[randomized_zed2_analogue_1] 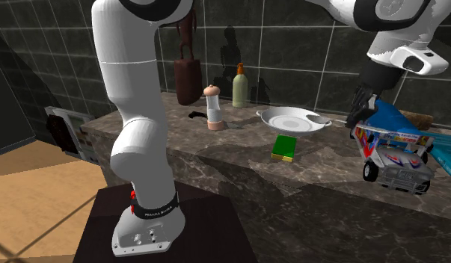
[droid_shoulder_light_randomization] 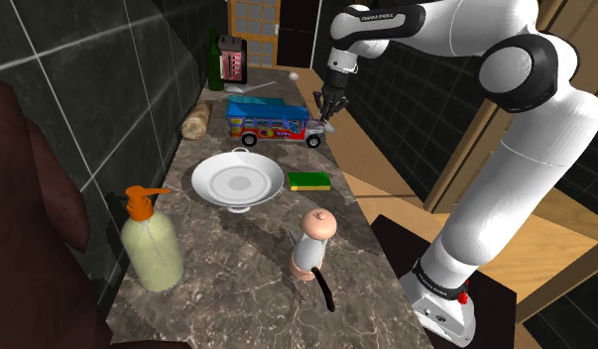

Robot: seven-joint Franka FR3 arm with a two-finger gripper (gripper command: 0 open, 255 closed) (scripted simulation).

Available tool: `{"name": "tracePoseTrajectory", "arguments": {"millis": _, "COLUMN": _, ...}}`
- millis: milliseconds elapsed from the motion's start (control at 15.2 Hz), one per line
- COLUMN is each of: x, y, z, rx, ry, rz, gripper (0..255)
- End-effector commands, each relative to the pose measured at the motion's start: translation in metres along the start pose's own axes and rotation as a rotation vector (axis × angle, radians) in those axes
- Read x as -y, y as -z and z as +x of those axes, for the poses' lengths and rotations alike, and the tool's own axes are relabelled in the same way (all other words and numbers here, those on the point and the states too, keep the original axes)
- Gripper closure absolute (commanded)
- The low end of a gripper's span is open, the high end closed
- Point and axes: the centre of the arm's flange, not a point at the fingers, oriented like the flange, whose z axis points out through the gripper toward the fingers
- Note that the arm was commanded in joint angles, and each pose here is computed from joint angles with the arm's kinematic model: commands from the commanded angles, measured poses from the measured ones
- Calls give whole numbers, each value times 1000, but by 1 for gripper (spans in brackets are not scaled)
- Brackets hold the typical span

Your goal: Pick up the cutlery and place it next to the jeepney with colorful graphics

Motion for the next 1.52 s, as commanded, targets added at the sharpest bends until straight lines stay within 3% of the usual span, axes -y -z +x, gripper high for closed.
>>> {"name": "tracePoseTrajectory", "arguments": {"millis": 0, "x": -2, "y": -10, "z": 0, "rx": 0, "ry": 0, "rz": 0, "gripper": 255}}
{"name": "tracePoseTrajectory", "arguments": {"millis": 1452, "x": -19, "y": -124, "z": 17, "rx": 0, "ry": 0, "rz": 0, "gripper": 255}}
